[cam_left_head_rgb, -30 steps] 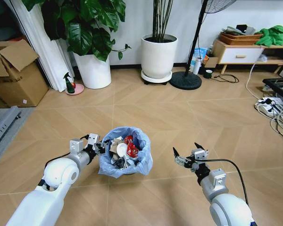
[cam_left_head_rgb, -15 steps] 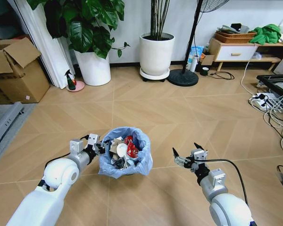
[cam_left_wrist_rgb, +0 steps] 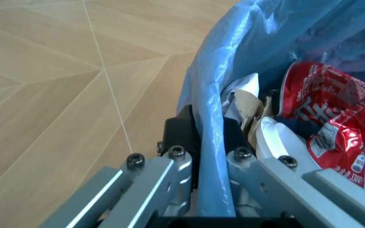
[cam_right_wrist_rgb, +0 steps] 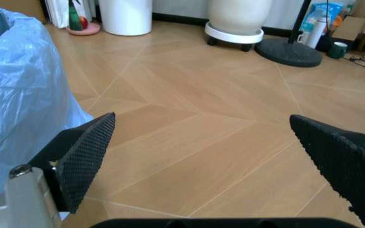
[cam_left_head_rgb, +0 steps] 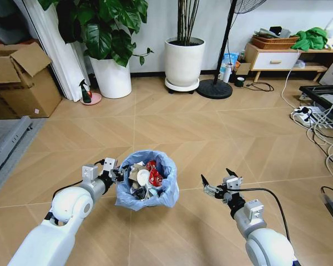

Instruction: Pick up the trash bin and place the garbage on the floor into it.

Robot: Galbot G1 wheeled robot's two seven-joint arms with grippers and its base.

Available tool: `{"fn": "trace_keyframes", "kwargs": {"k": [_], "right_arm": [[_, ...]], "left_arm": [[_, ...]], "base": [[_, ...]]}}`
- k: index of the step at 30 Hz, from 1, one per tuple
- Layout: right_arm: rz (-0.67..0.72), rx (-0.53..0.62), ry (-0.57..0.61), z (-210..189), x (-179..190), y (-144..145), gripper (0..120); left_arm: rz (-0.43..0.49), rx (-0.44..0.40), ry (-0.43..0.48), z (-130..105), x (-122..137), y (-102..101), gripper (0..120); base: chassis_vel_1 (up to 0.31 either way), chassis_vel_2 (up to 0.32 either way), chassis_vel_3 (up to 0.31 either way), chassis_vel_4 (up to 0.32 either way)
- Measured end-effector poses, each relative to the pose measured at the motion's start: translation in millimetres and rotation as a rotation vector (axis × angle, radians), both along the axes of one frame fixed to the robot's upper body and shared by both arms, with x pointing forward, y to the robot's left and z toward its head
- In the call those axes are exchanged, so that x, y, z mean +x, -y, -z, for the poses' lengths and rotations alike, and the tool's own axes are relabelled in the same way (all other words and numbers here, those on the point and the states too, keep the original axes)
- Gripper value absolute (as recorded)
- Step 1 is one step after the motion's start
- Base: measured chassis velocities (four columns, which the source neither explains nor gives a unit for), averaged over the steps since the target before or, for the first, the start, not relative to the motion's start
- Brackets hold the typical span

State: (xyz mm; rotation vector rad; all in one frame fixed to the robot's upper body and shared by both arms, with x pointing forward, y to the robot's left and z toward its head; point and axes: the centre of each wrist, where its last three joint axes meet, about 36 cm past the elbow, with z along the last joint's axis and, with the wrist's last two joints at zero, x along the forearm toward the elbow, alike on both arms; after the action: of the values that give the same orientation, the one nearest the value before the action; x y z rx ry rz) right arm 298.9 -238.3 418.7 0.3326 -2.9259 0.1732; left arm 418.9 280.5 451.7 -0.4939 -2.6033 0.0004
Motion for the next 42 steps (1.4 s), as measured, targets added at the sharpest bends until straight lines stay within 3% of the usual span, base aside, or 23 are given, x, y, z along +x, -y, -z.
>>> {"fn": "trace_keyframes", "kwargs": {"k": [42], "right_arm": [[-0.007,0.000,0.001,-2.6,-0.6,3.6,100]], "left_arm": [[-0.002,-0.006,0.005,-0.4,0.0,3.3,1]], "base": [[-0.004,0.003,0.002,-0.005]]}}
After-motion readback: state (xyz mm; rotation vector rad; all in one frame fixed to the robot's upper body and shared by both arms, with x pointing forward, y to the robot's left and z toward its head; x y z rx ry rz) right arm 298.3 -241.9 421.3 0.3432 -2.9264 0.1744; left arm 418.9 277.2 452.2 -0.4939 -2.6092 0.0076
